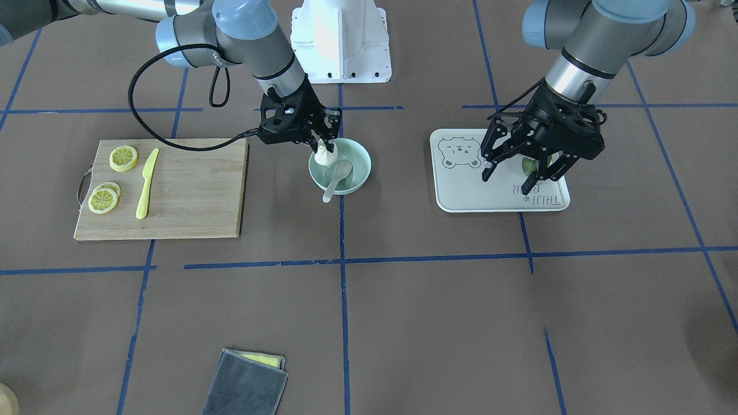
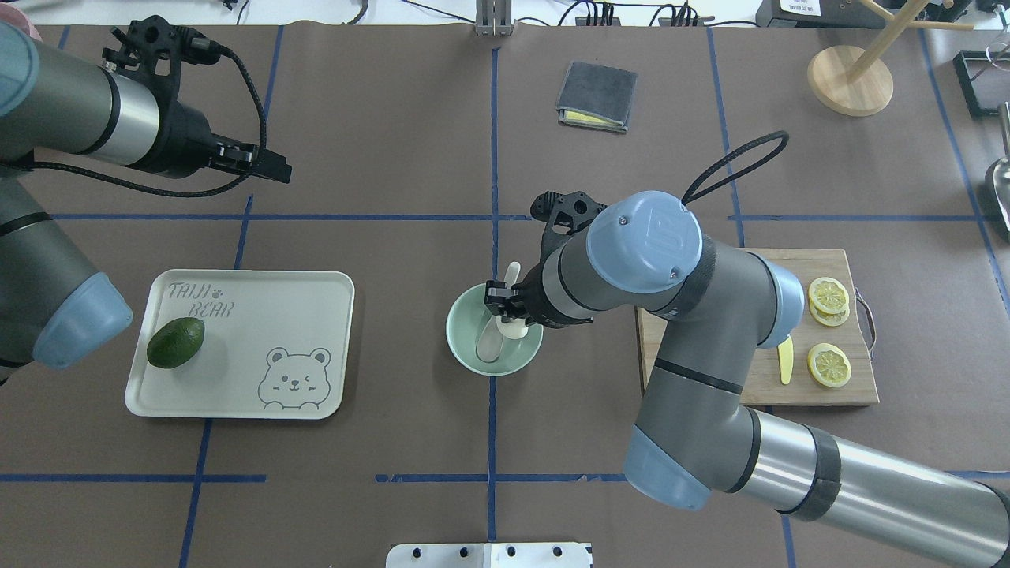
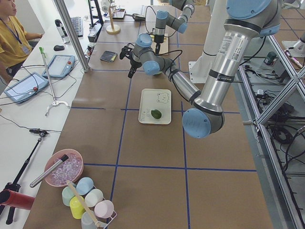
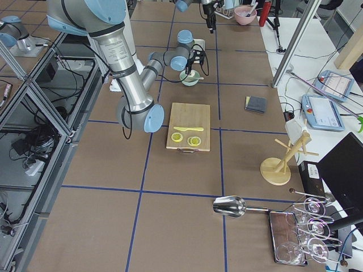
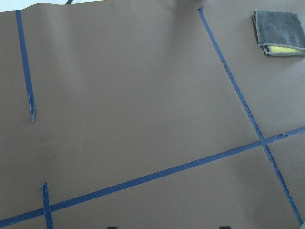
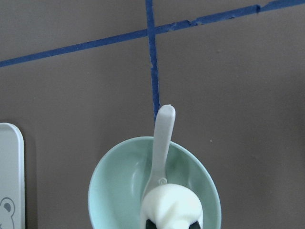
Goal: Put spoon and bun in bowl
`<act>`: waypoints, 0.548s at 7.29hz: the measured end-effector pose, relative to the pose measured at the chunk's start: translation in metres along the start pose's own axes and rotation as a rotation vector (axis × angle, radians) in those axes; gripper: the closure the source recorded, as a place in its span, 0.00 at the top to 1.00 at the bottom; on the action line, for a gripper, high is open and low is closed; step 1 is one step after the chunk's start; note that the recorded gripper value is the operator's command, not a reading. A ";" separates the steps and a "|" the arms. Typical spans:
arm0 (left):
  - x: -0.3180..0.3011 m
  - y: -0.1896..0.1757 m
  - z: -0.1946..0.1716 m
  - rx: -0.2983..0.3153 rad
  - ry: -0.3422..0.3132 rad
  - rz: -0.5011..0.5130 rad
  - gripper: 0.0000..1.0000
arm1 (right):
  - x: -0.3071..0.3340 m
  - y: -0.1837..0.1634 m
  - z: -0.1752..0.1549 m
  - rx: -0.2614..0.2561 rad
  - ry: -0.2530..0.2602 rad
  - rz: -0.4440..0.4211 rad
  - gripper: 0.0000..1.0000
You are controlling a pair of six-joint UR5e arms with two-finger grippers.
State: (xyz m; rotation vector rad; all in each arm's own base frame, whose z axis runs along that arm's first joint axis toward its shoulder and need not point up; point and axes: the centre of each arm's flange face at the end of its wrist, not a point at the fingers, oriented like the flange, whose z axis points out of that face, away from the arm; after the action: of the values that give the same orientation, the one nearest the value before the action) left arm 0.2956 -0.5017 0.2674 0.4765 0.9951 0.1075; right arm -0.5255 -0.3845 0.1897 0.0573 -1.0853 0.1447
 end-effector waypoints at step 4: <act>-0.001 0.000 -0.001 0.002 -0.002 -0.001 0.79 | -0.008 0.004 0.006 0.003 0.001 0.012 0.93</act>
State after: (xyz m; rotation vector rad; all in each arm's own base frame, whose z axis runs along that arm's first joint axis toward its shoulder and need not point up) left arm 0.2942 -0.5016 0.2679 0.4775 0.9940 0.1050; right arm -0.5353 -0.3822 0.1856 0.0532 -1.0847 0.1571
